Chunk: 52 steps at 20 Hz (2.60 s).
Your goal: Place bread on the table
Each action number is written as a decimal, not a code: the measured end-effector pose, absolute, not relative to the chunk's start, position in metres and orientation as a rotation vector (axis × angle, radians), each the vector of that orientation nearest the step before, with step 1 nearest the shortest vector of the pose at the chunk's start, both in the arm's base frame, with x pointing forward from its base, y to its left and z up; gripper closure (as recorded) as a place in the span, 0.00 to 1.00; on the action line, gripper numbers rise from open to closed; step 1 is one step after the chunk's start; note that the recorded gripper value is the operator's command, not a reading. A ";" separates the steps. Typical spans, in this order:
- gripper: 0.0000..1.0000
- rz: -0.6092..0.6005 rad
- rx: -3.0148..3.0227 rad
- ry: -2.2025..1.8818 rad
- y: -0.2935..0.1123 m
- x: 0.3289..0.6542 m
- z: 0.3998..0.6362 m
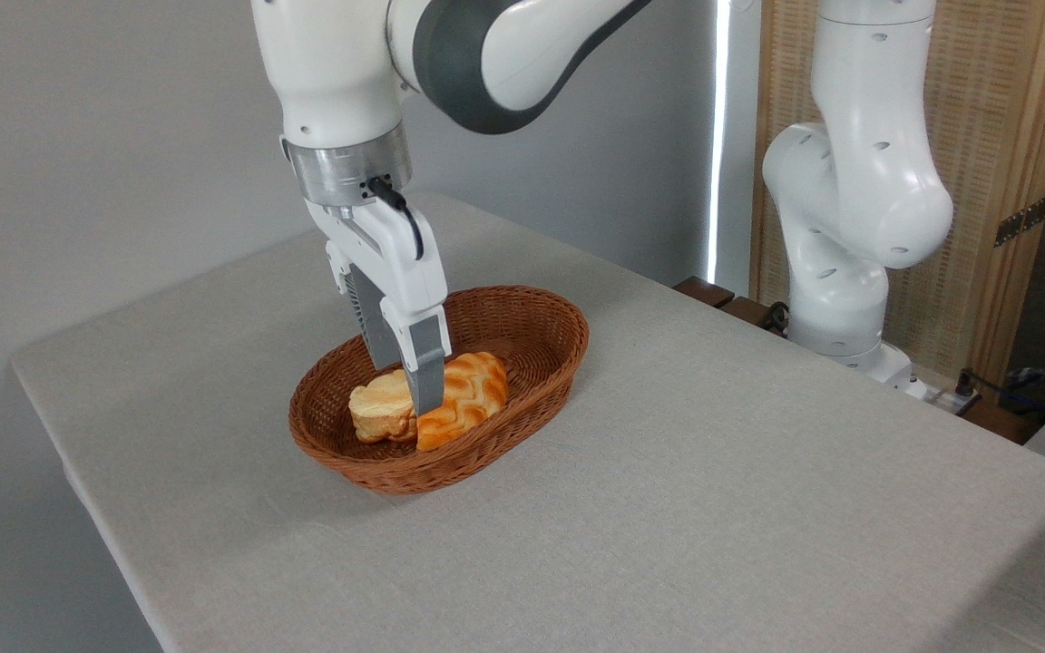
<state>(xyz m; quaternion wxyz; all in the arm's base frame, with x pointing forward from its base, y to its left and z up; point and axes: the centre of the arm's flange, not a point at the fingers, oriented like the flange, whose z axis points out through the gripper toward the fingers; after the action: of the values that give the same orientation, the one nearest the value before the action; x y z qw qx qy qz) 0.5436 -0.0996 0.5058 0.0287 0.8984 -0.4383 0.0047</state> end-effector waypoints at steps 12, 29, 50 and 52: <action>0.00 0.075 2.696 -1.535 -0.175 0.535 0.465; 0.53 -0.014 2.691 -1.606 -0.176 0.540 0.436; 0.52 0.070 2.704 -1.594 -0.176 0.538 0.465; 0.52 0.115 2.714 -1.570 -0.176 0.537 0.480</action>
<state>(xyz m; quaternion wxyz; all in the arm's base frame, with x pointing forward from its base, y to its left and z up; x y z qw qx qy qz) 0.5374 -0.1757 0.4801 0.0020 0.8649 -0.5005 0.0367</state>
